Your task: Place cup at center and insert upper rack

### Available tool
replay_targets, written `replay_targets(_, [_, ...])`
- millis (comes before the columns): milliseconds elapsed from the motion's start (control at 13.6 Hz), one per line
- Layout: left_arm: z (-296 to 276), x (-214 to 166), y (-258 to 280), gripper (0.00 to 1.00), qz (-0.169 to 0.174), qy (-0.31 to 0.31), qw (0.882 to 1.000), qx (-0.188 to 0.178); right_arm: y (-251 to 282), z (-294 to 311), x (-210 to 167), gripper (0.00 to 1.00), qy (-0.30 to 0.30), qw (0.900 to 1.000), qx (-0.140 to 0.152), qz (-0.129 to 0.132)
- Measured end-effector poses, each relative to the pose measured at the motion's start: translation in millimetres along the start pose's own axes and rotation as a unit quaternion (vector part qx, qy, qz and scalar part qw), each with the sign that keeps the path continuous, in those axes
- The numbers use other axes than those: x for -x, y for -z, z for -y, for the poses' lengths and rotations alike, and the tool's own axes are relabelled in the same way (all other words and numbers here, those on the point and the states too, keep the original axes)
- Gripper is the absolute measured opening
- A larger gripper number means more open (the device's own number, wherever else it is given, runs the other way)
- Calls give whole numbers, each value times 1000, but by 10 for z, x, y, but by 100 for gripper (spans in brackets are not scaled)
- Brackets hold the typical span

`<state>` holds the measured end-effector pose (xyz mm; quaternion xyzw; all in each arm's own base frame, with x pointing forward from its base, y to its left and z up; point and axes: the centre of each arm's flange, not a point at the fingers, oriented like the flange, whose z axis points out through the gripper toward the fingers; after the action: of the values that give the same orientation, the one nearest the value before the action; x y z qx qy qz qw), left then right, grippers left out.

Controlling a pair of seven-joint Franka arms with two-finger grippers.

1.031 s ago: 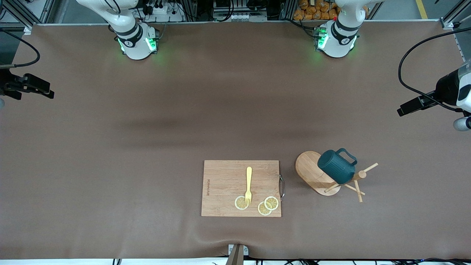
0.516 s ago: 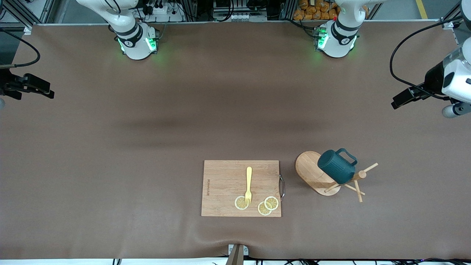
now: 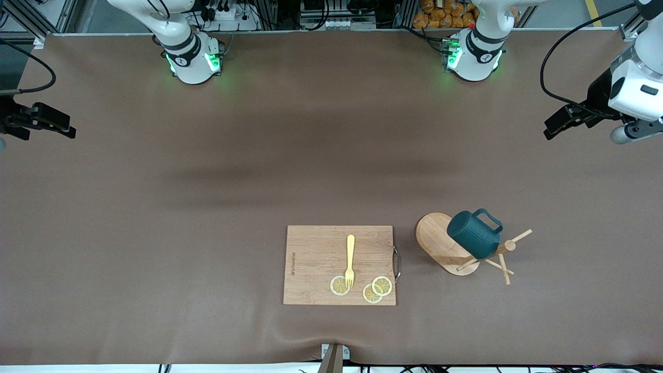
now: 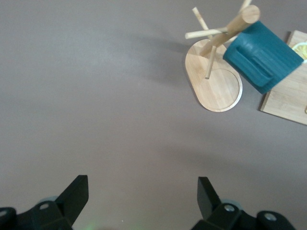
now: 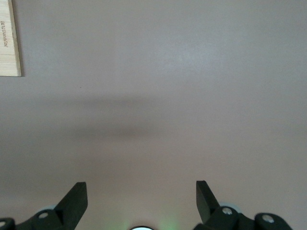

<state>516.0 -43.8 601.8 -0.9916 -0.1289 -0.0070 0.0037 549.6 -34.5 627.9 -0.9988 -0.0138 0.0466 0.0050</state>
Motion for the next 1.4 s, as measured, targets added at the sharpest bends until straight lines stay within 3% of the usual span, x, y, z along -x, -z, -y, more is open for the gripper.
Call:
replay_targets(589, [11, 5, 241, 100, -13, -22, 1000, 1, 16, 6, 9, 100, 0, 1000, 0, -2])
replay_targets(1400, [303, -237, 237, 100, 16, 4, 1000, -2, 0, 44, 21, 100, 4, 1000, -1, 6])
